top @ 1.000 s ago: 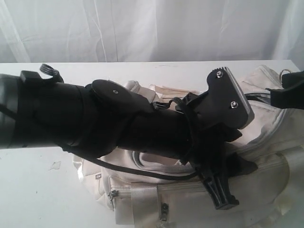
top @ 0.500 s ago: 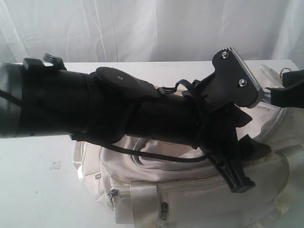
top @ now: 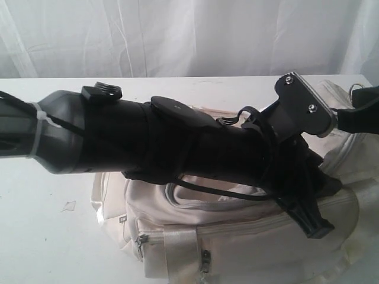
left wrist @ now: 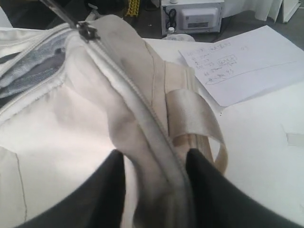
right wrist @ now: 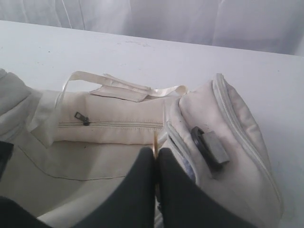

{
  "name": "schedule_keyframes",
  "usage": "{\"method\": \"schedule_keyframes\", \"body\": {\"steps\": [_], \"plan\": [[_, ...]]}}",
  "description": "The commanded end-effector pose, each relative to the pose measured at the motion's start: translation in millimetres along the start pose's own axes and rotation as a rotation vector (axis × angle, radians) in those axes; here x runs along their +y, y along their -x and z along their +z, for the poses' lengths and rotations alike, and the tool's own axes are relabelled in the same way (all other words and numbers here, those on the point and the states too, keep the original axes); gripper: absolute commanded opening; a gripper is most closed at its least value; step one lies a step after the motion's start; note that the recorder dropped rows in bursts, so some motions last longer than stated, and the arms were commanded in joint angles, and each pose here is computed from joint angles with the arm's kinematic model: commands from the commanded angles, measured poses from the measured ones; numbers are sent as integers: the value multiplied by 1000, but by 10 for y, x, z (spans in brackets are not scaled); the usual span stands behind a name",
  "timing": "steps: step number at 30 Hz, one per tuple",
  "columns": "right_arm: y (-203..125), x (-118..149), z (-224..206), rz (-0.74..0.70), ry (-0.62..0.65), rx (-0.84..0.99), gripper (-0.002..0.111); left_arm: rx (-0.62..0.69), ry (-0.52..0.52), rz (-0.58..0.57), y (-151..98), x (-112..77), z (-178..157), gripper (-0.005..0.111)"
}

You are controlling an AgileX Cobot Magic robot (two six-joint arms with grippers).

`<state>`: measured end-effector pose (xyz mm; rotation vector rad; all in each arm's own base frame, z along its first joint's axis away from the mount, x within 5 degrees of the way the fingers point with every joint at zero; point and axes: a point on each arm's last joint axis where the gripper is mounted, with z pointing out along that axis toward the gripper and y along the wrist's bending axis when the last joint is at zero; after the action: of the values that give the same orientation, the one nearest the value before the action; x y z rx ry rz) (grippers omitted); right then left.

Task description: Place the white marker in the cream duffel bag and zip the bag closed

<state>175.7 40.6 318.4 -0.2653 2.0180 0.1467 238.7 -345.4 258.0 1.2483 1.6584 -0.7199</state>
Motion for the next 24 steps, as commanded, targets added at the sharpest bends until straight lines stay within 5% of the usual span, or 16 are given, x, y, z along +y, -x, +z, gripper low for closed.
{"method": "schedule_keyframes", "body": {"steps": [1,3,13,24], "plan": [[64,-13,-13,-7,-9,-45,0,-21,-11,-33,44,-15,2,11],[62,-13,-13,-9,-10,-43,0,-22,-10,-32,50,-15,-4,0],[179,-29,213,-65,-13,-13,0,-20,-50,-13,48,-124,16,0],[465,-49,503,-107,-12,-4,0,66,-93,-11,-225,-327,49,0]]}}
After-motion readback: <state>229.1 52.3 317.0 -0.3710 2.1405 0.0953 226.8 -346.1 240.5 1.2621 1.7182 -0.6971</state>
